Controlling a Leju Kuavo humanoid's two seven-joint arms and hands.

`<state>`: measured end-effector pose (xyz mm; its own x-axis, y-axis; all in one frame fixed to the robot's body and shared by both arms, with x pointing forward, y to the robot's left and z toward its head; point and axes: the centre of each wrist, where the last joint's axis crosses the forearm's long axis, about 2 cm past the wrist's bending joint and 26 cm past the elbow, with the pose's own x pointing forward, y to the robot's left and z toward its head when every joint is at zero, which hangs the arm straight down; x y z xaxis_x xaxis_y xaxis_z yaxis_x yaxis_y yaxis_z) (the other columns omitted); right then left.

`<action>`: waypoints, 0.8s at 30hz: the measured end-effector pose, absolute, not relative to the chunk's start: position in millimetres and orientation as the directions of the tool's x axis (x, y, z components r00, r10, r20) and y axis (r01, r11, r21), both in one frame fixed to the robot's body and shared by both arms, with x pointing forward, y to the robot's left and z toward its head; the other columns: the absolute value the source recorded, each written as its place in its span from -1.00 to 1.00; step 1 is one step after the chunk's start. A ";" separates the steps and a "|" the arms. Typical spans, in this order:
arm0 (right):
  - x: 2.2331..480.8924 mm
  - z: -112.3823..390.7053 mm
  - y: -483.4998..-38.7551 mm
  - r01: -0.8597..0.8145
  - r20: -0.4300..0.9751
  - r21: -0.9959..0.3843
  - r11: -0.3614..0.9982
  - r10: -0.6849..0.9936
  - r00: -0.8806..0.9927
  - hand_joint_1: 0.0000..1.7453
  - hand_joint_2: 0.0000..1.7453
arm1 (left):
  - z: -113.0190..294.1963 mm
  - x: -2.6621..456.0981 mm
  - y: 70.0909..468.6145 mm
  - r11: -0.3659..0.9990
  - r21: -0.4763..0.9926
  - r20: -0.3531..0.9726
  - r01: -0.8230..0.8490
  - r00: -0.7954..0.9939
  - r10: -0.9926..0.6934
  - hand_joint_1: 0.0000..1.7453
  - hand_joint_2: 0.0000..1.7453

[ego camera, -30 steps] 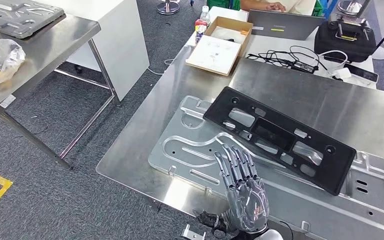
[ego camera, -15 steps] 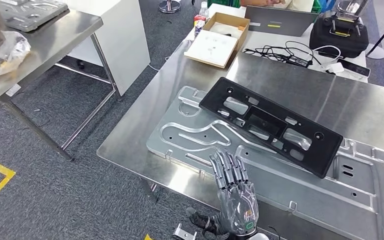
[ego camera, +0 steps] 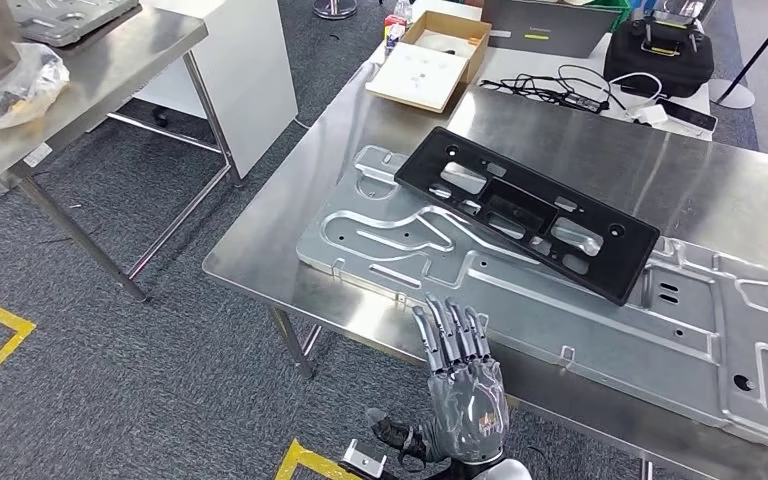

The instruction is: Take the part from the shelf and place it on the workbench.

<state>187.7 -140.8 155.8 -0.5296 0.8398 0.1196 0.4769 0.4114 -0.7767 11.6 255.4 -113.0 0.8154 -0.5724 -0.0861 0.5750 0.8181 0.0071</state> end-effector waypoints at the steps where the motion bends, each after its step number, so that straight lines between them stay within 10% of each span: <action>1: 188.0 155.8 -140.4 0.477 0.120 -0.777 0.412 0.840 -0.530 -1.00 -1.00 | -113.0 11.1 255.5 0.818 0.007 -0.087 0.575 0.815 -0.572 -1.00 -1.00; 24: 175.5 136.4 -148.6 0.430 0.169 -0.814 0.392 0.867 -0.469 -1.00 -1.00 | -113.1 11.6 257.2 0.822 0.010 -0.088 0.570 0.819 -0.567 -1.00 -1.00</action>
